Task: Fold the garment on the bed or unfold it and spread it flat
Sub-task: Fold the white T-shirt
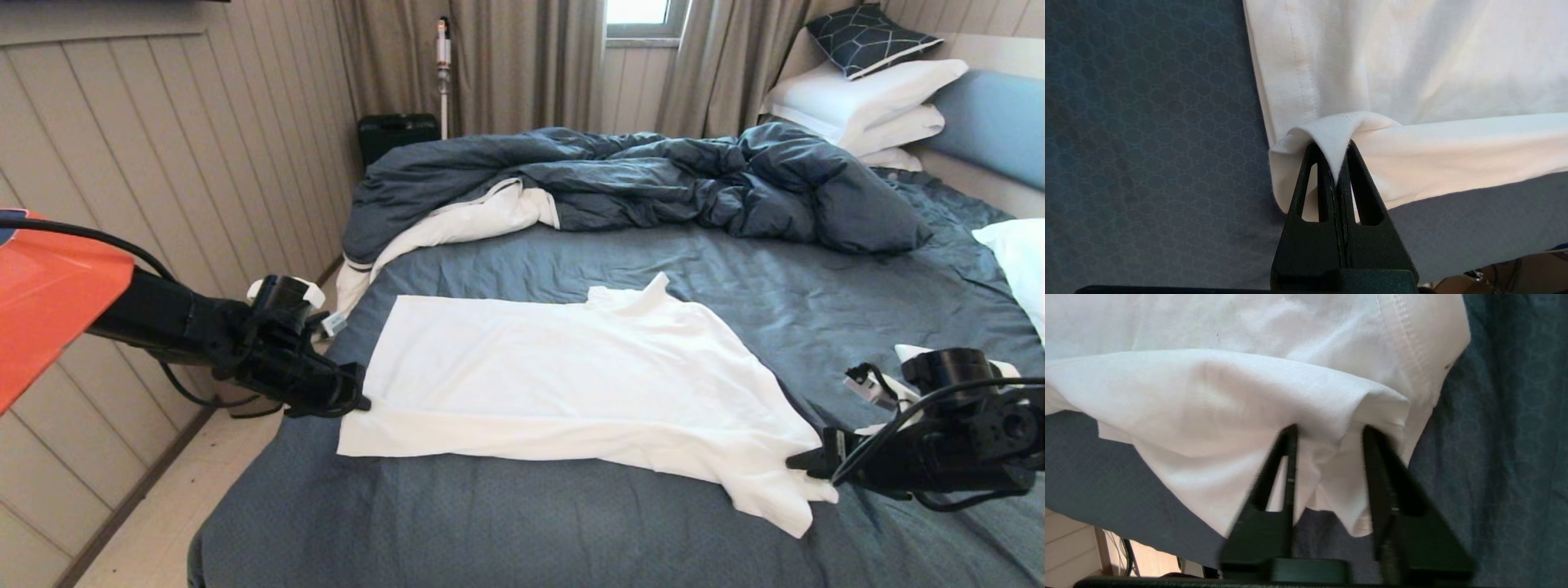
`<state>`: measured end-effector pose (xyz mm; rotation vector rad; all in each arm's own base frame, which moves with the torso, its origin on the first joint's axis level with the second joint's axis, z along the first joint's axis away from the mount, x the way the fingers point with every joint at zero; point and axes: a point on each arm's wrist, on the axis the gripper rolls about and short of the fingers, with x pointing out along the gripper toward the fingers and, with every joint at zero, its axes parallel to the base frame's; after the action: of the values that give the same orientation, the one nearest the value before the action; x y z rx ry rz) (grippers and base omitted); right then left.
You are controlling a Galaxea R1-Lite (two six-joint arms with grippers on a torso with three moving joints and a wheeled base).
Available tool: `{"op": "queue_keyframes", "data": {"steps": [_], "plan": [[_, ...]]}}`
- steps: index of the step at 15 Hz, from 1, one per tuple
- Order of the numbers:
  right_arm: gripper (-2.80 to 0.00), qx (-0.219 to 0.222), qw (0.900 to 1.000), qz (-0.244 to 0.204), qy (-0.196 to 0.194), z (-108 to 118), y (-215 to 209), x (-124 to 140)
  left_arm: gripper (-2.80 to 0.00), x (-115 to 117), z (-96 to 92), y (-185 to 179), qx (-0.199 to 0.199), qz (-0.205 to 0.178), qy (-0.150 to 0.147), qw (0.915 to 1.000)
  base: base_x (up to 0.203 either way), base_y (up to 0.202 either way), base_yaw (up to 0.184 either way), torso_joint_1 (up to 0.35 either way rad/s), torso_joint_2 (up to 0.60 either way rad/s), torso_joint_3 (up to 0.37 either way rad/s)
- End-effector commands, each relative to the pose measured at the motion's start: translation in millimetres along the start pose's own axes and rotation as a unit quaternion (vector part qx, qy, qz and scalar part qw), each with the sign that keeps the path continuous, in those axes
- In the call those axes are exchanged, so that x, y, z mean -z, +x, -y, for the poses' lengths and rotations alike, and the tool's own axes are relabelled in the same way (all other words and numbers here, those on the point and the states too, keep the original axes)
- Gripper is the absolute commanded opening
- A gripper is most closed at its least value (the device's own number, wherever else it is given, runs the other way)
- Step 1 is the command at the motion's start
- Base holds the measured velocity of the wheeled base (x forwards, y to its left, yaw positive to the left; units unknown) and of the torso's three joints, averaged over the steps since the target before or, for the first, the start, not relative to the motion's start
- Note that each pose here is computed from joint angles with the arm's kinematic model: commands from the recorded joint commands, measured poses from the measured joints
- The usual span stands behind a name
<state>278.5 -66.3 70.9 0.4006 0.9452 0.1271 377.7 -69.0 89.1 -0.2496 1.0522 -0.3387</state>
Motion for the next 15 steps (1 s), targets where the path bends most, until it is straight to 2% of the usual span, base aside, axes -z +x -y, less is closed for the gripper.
{"op": "queue_keyframes", "data": {"steps": [1, 4, 10, 13, 15], "plan": [[0.00, -0.002, 1.000, -0.006, 0.002, -1, 0, 5, -2.80, 2, -0.7, 3, 0.000, -0.006, -0.002, 1.0000, 0.000, 0.000, 0.000, 0.000, 0.00, 0.000], [0.00, -0.003, 1.000, -0.011, 0.007, -4, -10, 18, -2.80, 1, -0.3, 2, 0.001, -0.005, -0.001, 1.0000, 0.000, 0.000, 0.000, 0.000, 0.00, 0.000], [0.00, -0.006, 1.000, 0.026, -0.007, -17, -41, 26, -2.80, 0, 6.1, 3, 0.005, -0.003, -0.002, 1.0000, 0.000, 0.000, 0.000, 0.000, 0.00, 0.000], [0.00, -0.023, 1.000, -0.001, -0.006, -23, -43, 49, -2.80, 0, 5.7, 4, 0.005, -0.004, -0.003, 1.0000, 0.000, 0.000, 0.000, 0.000, 0.00, 0.000], [0.00, -0.033, 0.999, -0.021, -0.005, -25, -37, 56, -2.80, 1, 5.6, 4, 0.005, -0.005, -0.003, 1.0000, 0.000, 0.000, 0.000, 0.000, 0.00, 0.000]]}}
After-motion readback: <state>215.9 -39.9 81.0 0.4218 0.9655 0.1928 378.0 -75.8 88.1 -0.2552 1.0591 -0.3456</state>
